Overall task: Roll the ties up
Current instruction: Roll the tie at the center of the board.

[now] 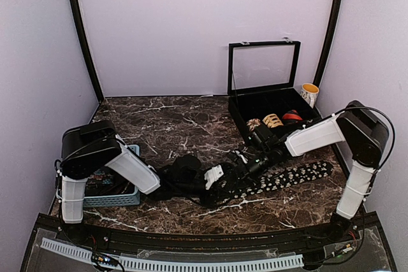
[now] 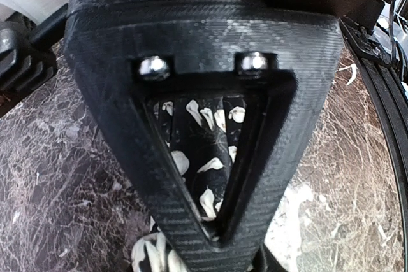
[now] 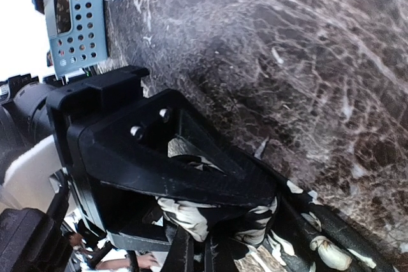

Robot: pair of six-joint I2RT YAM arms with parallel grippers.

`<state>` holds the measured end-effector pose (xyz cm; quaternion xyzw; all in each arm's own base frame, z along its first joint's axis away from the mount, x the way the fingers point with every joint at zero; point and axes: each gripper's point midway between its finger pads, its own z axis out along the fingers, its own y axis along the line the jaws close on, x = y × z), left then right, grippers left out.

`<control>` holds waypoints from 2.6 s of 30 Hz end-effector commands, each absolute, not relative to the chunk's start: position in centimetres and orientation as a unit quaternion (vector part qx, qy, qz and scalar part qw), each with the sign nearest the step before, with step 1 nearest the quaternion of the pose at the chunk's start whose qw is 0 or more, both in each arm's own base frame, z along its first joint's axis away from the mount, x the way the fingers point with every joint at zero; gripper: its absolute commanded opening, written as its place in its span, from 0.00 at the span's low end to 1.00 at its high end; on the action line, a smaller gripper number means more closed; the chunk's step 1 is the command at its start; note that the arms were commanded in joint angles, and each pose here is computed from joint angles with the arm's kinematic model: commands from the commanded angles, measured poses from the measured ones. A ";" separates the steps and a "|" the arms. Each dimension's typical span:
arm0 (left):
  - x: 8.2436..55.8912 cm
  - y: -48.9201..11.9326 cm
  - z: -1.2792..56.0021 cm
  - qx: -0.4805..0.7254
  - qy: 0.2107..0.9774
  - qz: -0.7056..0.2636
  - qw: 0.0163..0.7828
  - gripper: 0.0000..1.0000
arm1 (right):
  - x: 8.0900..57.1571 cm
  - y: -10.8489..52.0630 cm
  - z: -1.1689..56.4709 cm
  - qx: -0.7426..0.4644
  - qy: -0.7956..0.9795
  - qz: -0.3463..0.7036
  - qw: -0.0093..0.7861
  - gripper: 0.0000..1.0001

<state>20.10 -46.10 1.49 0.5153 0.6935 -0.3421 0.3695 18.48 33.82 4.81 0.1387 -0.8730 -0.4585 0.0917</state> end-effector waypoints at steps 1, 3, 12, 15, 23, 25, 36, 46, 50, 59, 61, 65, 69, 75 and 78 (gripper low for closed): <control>17.4 -40.4 -7.1 0.535 0.770 -0.258 0.233 0.37 | 18.1 33.6 3.8 0.158 -0.882 -0.435 0.092 0.00; 17.6 -40.5 -6.6 0.531 0.770 -0.258 0.243 0.42 | 18.2 32.9 3.3 0.156 -0.886 -0.427 0.092 0.00; 20.9 -42.6 2.9 0.510 0.708 -0.274 0.405 0.77 | 18.6 30.1 1.4 0.138 -0.896 -0.411 0.094 0.00; 21.2 -42.3 7.1 0.491 0.679 -0.289 0.464 0.99 | 18.7 29.3 0.8 0.133 -0.899 -0.406 0.095 0.00; 20.1 -42.4 7.2 0.462 0.717 -0.328 0.406 0.99 | 18.4 27.6 -0.9 0.125 -0.905 -0.393 0.104 0.00; 18.8 -43.3 6.7 0.489 0.696 -0.356 0.388 0.99 | 18.4 27.2 -1.2 0.118 -0.907 -0.391 0.105 0.00; 20.4 -46.9 4.2 0.504 0.646 -0.336 0.464 0.92 | 18.6 25.9 -2.2 0.090 -0.909 -0.390 0.116 0.00; 20.0 -48.5 1.2 0.543 0.628 -0.335 0.446 0.58 | 18.6 25.8 -2.7 0.086 -0.909 -0.390 0.123 0.01; 19.9 -48.4 0.1 0.557 0.639 -0.323 0.421 0.43 | 19.6 26.3 -1.6 0.091 -0.907 -0.397 0.106 0.06; 18.0 -44.5 -0.9 0.587 0.662 -0.292 0.365 0.16 | 22.3 27.8 4.7 0.107 -0.895 -0.431 0.044 0.49; 17.4 -43.6 -1.2 0.592 0.667 -0.291 0.345 0.16 | 22.6 28.1 6.2 0.111 -0.891 -0.438 0.032 0.55; 17.0 -42.5 -1.6 0.589 0.682 -0.292 0.319 0.16 | 21.8 29.5 8.1 0.118 -0.879 -0.460 0.038 0.58; 16.9 -42.3 -1.9 0.583 0.696 -0.291 0.302 0.16 | 20.3 31.4 8.0 0.138 -0.877 -0.457 0.057 0.49; 17.1 -42.6 -2.0 0.577 0.704 -0.292 0.293 0.17 | 19.0 32.1 6.4 0.144 -0.884 -0.437 0.079 0.42; 17.1 -42.7 -2.0 0.576 0.705 -0.292 0.292 0.17 | 18.7 32.4 5.7 0.148 -0.888 -0.428 0.085 0.44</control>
